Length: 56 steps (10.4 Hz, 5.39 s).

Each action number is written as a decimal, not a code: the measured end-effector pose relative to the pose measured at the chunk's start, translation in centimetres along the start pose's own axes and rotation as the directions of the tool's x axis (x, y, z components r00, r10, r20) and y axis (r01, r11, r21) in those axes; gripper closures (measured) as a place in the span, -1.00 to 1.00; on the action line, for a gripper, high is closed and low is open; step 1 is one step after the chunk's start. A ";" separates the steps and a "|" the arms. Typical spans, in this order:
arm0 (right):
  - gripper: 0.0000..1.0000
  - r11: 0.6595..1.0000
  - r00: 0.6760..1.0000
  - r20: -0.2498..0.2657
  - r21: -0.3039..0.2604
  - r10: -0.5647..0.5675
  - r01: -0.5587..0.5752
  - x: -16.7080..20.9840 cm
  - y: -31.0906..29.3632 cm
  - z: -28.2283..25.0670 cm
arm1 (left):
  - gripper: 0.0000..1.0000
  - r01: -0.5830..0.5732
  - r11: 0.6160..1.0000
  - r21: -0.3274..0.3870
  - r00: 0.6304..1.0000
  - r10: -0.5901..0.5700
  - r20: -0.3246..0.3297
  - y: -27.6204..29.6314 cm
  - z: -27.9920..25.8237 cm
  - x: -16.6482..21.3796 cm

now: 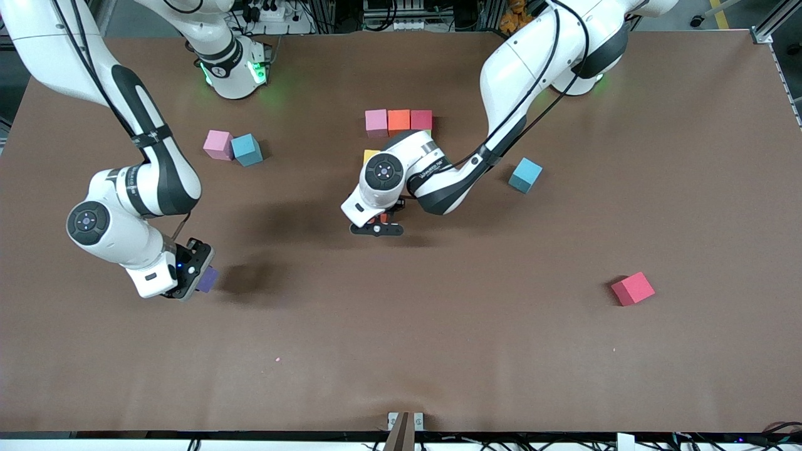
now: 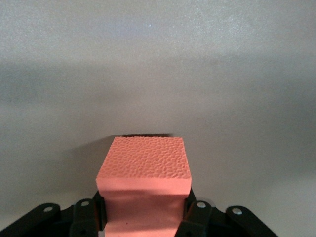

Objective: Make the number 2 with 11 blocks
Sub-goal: 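Lower orange below pink with the left gripper while the right gripper lifts purple, then carry purple to the column with the right gripper while the left gripper reaches pink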

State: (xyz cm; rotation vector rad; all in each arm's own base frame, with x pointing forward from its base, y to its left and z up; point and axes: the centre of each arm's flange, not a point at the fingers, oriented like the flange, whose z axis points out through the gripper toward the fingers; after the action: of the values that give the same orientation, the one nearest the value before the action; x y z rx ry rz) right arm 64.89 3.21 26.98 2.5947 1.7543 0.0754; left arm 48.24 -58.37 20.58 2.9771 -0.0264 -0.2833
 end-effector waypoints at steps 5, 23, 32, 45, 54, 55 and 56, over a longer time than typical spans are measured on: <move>-0.14 1.000 1.000 0.014 0.025 0.015 -0.015 -1.3 0.2 0.3 | -0.13 -0.003 1.000 0.011 1.000 0.004 -0.005 0.0 0.4 -0.1; -0.14 0.999 1.000 0.018 0.032 0.022 -0.023 -1.9 0.3 0.5 | -0.26 -0.004 1.000 0.009 1.000 0.004 0.015 0.6 1.0 -0.9; -0.14 0.999 1.000 0.008 0.032 0.007 -0.007 -0.9 -0.1 0.3 | -1.00 -0.004 1.000 0.030 1.000 0.003 0.030 0.4 1.1 -1.0; -0.14 0.931 0.927 -0.118 -0.125 -0.357 0.342 27.4 -20.8 -7.5 | -1.00 0.308 0.928 0.209 0.949 -0.315 0.003 -25.9 -23.4 8.8; -0.14 0.925 0.913 -0.156 -0.118 -0.377 0.362 36.9 -33.2 3.9 | -1.00 0.330 0.916 0.228 0.944 -0.323 -0.066 -51.4 -22.7 9.3; -0.14 0.920 0.907 -0.158 -0.124 -0.389 0.373 37.7 -34.3 3.9 | -1.00 0.341 0.910 0.235 0.940 -0.334 -0.072 -53.2 -22.6 9.6; -0.14 0.915 0.903 -0.157 -0.127 -0.399 0.382 38.2 -35.3 3.9 | -1.00 0.352 0.906 0.236 0.936 -0.344 -0.075 -54.7 -22.5 10.0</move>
State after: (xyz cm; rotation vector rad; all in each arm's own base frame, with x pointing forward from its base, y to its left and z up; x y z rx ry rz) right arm 46.58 51.88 23.27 2.1790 2.2378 0.3879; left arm 62.45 -1.24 32.30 3.2196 0.5177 -0.2918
